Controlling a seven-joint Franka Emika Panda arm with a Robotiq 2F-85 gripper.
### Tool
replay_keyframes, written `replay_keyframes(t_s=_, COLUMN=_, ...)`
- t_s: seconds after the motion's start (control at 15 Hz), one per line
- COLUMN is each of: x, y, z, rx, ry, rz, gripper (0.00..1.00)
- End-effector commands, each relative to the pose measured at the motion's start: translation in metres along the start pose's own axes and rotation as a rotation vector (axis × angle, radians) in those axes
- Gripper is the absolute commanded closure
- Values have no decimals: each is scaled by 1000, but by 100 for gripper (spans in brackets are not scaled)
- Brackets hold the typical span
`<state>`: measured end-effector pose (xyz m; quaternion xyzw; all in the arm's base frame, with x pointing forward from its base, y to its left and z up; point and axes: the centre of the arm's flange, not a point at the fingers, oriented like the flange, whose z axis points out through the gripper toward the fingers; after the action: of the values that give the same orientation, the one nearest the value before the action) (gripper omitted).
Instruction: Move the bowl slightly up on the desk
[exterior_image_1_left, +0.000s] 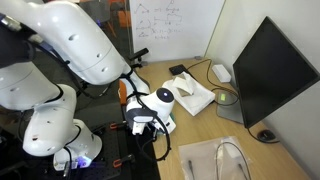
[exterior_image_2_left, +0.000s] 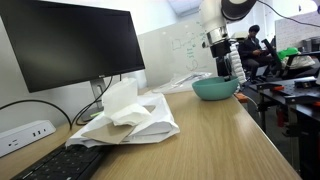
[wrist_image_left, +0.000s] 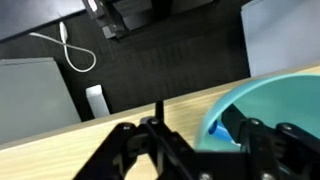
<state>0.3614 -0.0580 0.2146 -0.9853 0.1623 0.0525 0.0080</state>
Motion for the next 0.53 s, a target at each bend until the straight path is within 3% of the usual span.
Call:
replay_keyframes(t_s=0.0, x=-1, y=-5, z=6, rx=27, ry=40, rz=-11, gripper=66)
replay_keyframes(t_s=0.27, x=1, y=-6, z=0, rx=28, ry=48, rz=-11, gripper=96)
replay_keyframes(t_s=0.47, x=13, y=0, z=-15, rx=24, ry=92, rz=51, gripper=100)
